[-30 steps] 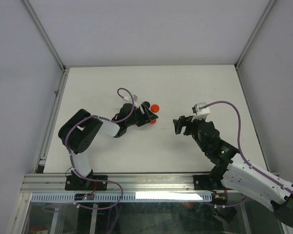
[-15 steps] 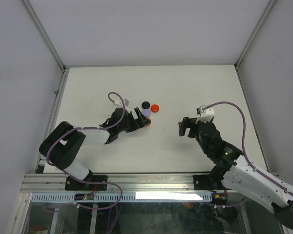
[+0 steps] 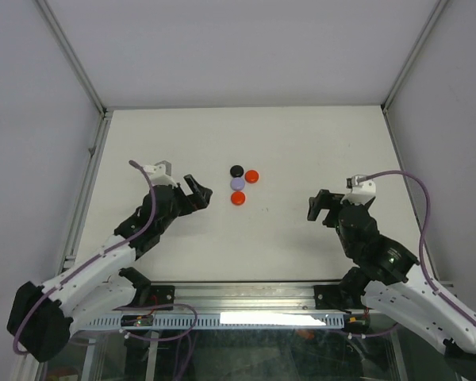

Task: Insert the wireless bluetooth earbuds into the charging case
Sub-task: Reset both arms

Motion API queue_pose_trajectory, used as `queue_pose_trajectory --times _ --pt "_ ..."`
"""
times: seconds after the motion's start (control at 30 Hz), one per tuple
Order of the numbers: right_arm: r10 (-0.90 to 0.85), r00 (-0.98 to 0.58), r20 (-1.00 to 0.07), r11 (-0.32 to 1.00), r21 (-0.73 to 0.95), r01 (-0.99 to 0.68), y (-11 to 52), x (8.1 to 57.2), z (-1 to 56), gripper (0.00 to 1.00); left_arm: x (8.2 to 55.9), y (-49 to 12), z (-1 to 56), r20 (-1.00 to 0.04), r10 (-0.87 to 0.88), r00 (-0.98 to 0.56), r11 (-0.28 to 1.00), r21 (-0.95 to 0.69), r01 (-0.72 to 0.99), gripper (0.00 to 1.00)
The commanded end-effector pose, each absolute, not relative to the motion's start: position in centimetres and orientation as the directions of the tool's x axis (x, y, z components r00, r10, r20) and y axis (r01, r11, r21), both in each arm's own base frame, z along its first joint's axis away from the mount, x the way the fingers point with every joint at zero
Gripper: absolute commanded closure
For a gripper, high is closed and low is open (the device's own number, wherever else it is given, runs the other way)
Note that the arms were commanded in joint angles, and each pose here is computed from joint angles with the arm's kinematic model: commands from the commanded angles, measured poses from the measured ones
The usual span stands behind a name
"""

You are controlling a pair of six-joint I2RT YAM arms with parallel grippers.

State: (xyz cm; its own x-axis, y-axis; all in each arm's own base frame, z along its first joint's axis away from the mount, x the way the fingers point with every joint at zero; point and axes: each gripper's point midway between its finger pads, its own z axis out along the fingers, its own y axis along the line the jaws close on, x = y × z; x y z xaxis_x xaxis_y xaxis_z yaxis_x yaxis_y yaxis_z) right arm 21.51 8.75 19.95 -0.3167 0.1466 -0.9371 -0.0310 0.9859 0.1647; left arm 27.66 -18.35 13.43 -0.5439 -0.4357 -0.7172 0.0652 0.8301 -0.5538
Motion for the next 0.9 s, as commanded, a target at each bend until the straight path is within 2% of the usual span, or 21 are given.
queue_pose_trajectory --times 0.0,0.13,0.33,0.5,0.87 --pt "0.242 -0.251 -0.937 0.97 0.237 0.05 6.6 20.9 22.6 0.01 26.4 -13.8 17.5 -0.791 -0.445 -0.42 0.869 -0.494 0.009 0.01" --pt "0.273 -0.237 -0.932 0.962 0.268 0.05 5.7 20.0 23.7 0.01 24.7 -12.1 23.1 -0.818 -0.487 -0.308 0.845 -0.53 0.071 0.01" --pt "0.315 -0.19 -0.93 0.946 0.324 -0.018 5.3 18.9 25.9 0.01 22.4 -9.2 28.4 -0.892 -0.408 -0.194 0.892 -0.435 0.124 0.01" --pt "0.324 -0.167 -0.931 0.943 0.332 -0.02 4.9 18.6 25.8 0.01 21.6 -7.2 28.5 -0.904 -0.414 -0.107 0.9 -0.424 0.096 0.01" --pt "0.325 -0.148 -0.934 0.943 0.332 -0.025 4.6 18.6 26.3 0.01 21.5 -6.8 28.1 -0.914 -0.394 -0.094 0.91 -0.403 0.096 0.01"
